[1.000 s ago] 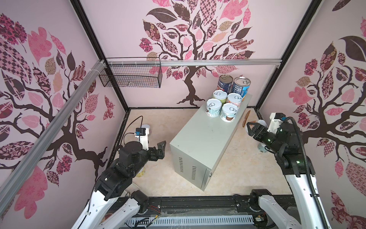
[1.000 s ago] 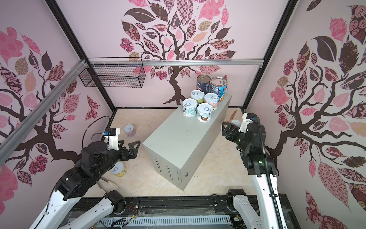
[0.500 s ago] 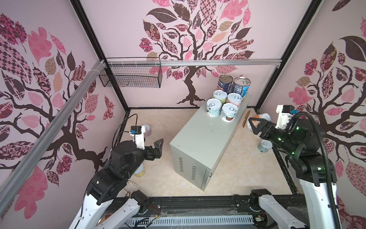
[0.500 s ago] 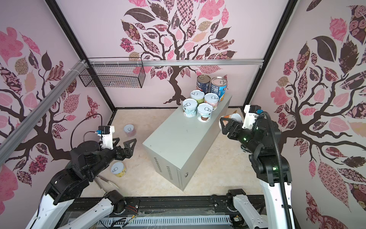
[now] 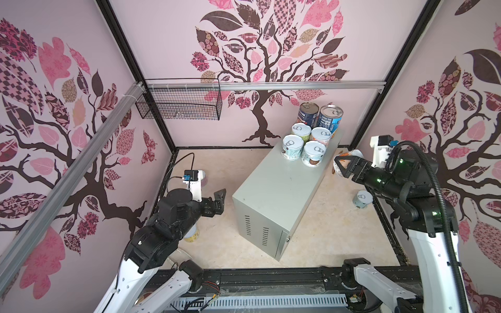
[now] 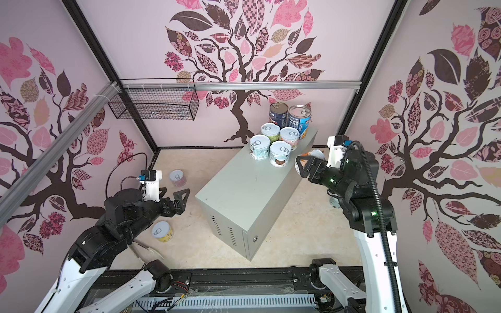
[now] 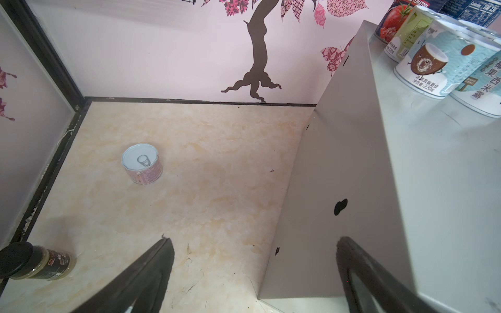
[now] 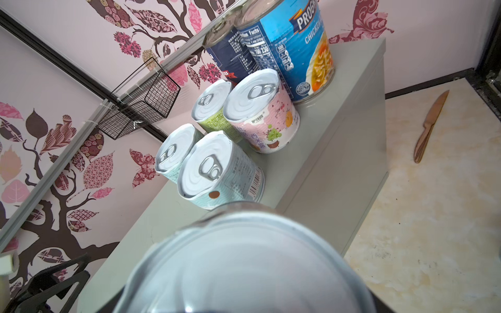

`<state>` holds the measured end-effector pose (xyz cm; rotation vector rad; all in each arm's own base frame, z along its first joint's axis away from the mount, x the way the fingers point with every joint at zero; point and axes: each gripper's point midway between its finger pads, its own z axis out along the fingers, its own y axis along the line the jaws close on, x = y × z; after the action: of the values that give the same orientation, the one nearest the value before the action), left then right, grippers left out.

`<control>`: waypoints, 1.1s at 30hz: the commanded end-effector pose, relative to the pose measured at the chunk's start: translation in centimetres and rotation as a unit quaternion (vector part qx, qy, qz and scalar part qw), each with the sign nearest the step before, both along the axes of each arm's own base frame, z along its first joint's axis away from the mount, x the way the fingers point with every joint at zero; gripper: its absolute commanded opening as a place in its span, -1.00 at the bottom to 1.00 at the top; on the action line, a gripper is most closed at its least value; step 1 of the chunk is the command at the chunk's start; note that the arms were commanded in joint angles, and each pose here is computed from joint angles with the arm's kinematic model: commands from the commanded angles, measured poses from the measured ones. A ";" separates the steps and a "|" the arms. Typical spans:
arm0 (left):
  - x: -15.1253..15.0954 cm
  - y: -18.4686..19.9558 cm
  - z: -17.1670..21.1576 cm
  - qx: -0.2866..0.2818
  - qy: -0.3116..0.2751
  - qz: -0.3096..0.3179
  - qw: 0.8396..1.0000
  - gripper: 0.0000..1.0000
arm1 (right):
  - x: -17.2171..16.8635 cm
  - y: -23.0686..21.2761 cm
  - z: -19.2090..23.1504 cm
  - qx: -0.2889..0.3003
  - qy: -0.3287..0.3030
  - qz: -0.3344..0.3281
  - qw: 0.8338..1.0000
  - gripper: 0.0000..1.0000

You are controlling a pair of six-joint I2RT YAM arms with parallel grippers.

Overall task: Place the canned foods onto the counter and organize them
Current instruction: 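Carry the peach can with the right gripper over the box top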

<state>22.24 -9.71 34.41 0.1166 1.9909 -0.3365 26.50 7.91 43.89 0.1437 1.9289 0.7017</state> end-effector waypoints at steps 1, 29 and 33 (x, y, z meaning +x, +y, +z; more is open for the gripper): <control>0.2 -0.2 1.3 -0.005 -0.023 -0.004 1.000 0.94 | -0.2 1.2 4.1 0.016 -0.058 0.032 0.998 0.32; 0.3 0.3 0.0 0.011 -0.029 0.003 1.000 0.95 | -1.5 11.5 0.4 -0.155 -0.010 0.094 0.983 0.34; 0.4 0.3 -0.2 0.013 -0.028 0.004 1.000 0.95 | -0.8 11.3 -0.1 -0.176 -0.005 0.080 0.981 0.34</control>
<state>22.41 -9.41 34.81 0.1203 1.9416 -0.3185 24.88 20.02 41.53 -0.2763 2.1139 0.4995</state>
